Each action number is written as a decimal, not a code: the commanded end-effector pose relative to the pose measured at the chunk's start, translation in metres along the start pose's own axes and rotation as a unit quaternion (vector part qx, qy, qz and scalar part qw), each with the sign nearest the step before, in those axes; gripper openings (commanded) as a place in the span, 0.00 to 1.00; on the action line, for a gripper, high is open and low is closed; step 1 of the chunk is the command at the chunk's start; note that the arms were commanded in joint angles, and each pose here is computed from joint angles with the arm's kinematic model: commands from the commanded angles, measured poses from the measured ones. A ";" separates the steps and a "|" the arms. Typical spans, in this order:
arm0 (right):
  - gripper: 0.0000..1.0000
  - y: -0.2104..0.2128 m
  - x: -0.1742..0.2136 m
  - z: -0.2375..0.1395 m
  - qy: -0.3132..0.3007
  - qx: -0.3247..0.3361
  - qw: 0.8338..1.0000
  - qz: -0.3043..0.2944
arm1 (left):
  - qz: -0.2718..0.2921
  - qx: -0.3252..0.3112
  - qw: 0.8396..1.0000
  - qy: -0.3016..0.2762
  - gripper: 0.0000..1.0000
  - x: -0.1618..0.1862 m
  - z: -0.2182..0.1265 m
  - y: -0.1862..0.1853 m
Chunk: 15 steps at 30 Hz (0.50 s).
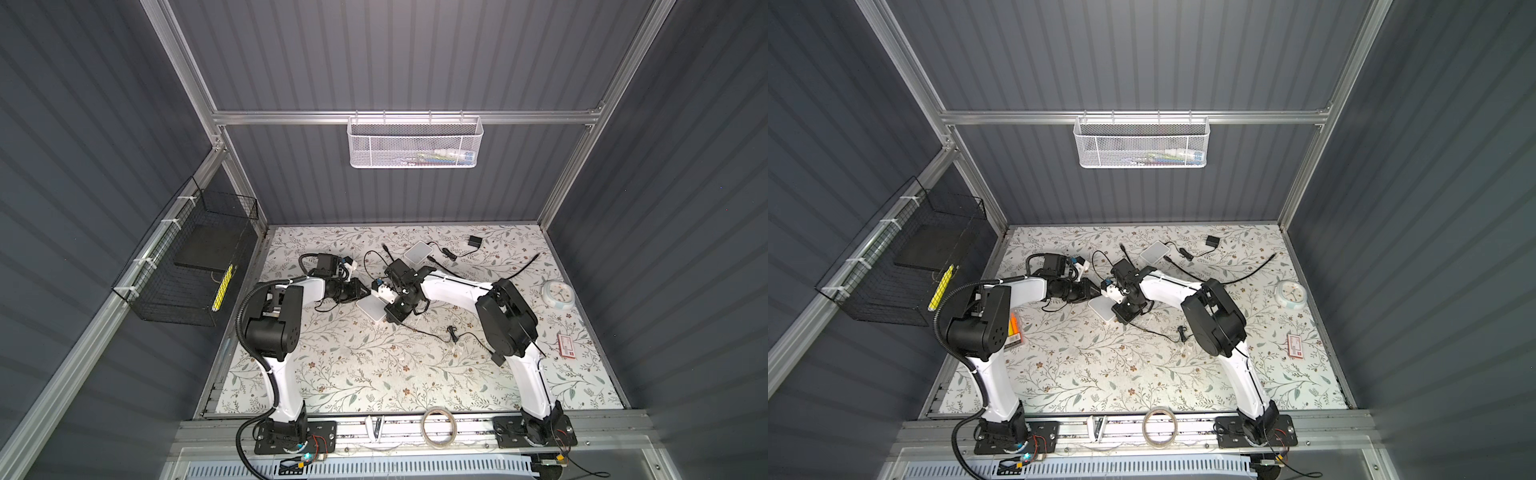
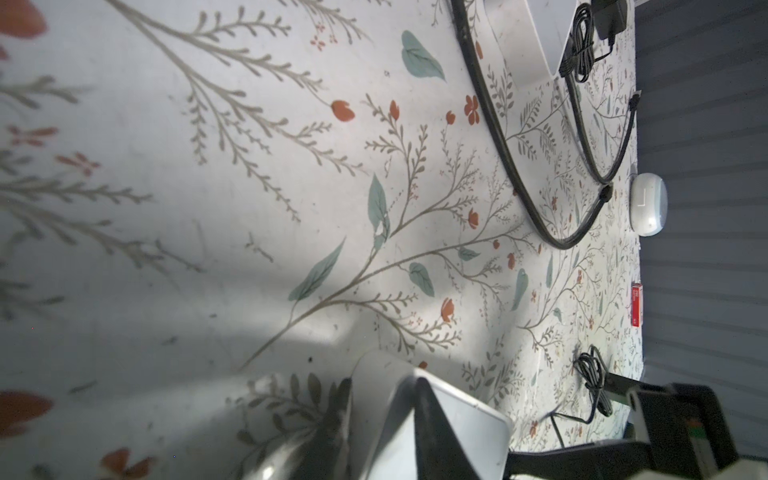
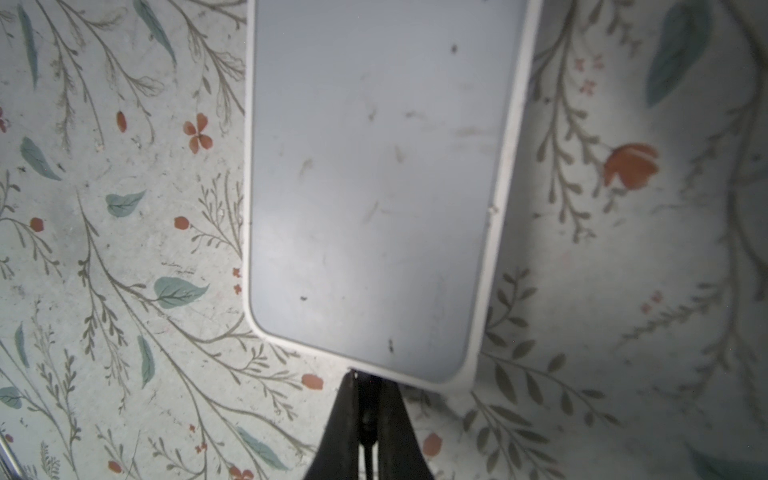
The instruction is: Insert the plug into the switch port
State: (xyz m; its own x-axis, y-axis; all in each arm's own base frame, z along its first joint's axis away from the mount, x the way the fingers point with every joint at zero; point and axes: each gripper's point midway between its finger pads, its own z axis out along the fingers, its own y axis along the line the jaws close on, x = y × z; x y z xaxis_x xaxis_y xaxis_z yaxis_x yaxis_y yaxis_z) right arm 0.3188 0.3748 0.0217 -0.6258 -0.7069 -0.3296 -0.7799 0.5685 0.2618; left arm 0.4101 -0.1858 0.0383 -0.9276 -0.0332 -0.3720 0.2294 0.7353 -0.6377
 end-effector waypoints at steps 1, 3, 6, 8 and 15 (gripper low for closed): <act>0.00 -0.003 -0.018 0.001 -0.026 0.003 1.000 0.000 | -0.002 0.003 1.000 0.028 0.23 0.019 -0.001 -0.006; 0.00 -0.004 -0.019 0.001 -0.027 0.003 1.000 0.001 | -0.003 0.007 1.000 0.028 0.21 0.019 0.000 -0.007; 0.00 -0.005 -0.023 0.001 -0.031 0.007 0.999 0.003 | -0.005 0.010 0.999 0.030 0.18 0.021 0.002 -0.008; 0.00 -0.005 -0.025 0.002 -0.033 0.007 0.999 0.004 | -0.004 0.013 0.999 0.030 0.17 0.022 0.003 -0.010; 0.00 -0.009 -0.032 0.001 -0.042 0.013 0.999 0.002 | -0.003 0.023 0.999 0.038 0.14 0.030 0.009 -0.015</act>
State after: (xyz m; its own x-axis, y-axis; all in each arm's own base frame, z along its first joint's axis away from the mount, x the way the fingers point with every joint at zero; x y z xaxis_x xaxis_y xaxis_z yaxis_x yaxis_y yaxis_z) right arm 0.3204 0.3762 0.0201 -0.6445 -0.7002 -0.3072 -0.7645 0.5853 0.2700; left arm 0.4146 -0.1865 0.0412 -0.9133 -0.0359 -0.4056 0.2516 0.7335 -0.6315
